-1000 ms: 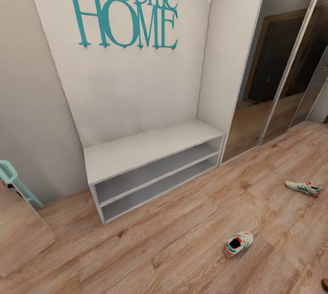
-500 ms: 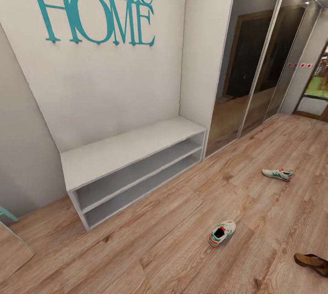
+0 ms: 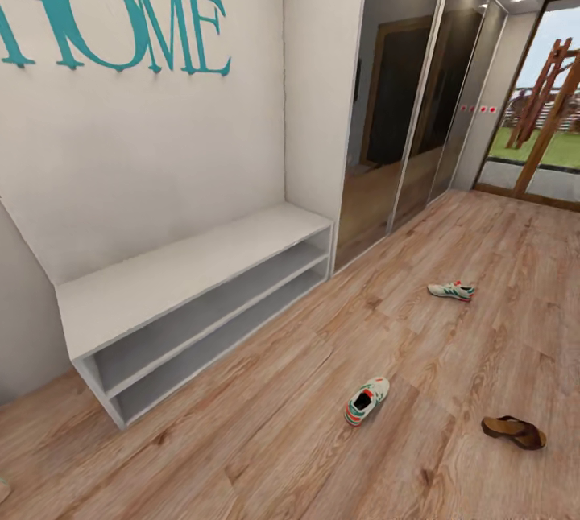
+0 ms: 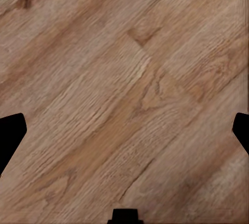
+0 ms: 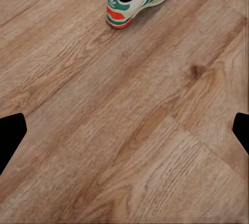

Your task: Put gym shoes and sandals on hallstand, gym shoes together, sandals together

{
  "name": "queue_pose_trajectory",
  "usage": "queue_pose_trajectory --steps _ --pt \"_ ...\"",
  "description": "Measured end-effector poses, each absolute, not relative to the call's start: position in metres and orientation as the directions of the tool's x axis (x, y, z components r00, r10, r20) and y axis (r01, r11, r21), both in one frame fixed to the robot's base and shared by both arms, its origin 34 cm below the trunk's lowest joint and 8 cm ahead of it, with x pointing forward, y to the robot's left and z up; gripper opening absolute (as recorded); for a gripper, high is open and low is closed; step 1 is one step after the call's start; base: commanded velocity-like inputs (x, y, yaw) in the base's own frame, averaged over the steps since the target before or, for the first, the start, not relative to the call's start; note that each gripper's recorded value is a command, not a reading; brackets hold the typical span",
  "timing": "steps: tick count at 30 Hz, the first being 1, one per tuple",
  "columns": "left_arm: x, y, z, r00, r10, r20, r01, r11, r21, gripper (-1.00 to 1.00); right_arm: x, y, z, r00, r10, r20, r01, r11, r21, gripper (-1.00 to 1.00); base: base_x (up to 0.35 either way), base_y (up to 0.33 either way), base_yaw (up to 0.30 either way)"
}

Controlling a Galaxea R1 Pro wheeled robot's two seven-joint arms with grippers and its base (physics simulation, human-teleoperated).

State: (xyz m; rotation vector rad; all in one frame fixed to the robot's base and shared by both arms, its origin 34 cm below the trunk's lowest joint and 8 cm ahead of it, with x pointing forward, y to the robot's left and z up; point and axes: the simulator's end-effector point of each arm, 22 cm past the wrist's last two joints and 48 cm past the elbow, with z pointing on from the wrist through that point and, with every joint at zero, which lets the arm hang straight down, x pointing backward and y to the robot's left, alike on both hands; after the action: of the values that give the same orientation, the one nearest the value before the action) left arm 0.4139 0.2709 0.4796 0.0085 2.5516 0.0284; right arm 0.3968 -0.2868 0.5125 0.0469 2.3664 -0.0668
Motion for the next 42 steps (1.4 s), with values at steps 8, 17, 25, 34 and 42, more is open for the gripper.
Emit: queue_pose_trajectory --steps 8,17,25,34,42 --pt "0.411 0.271 0.478 -0.835 0.013 -0.551 0.0 1.0 0.022 1.0 0.395 -0.287 0.511 -0.718 0.014 -0.696 0.053 0.998 -0.035 1.0 0.279 0.096 -0.262" --pt "0.409 0.271 0.476 -0.838 0.013 -0.545 0.0 1.0 0.022 1.0 0.393 -0.286 0.51 -0.723 0.014 -0.691 0.051 0.998 -0.033 1.0 0.307 0.149 -0.266" --pt "0.407 0.271 0.474 -0.841 0.013 -0.54 0.001 1.0 0.022 1.0 0.391 -0.286 0.508 -0.727 0.014 -0.686 0.052 0.998 -0.034 1.0 0.289 0.217 -0.269" --pt "0.405 0.271 0.473 -0.845 0.013 -0.535 0.002 1.0 0.023 1.0 0.389 -0.286 0.506 -0.732 0.014 -0.681 0.051 0.998 -0.034 1.0 0.284 0.23 -0.269" --pt "0.403 0.271 0.471 -0.848 0.014 -0.53 0.002 1.0 0.023 1.0 0.387 -0.286 0.505 -0.735 0.015 -0.678 0.051 0.998 -0.034 1.0 0.284 0.23 -0.269"
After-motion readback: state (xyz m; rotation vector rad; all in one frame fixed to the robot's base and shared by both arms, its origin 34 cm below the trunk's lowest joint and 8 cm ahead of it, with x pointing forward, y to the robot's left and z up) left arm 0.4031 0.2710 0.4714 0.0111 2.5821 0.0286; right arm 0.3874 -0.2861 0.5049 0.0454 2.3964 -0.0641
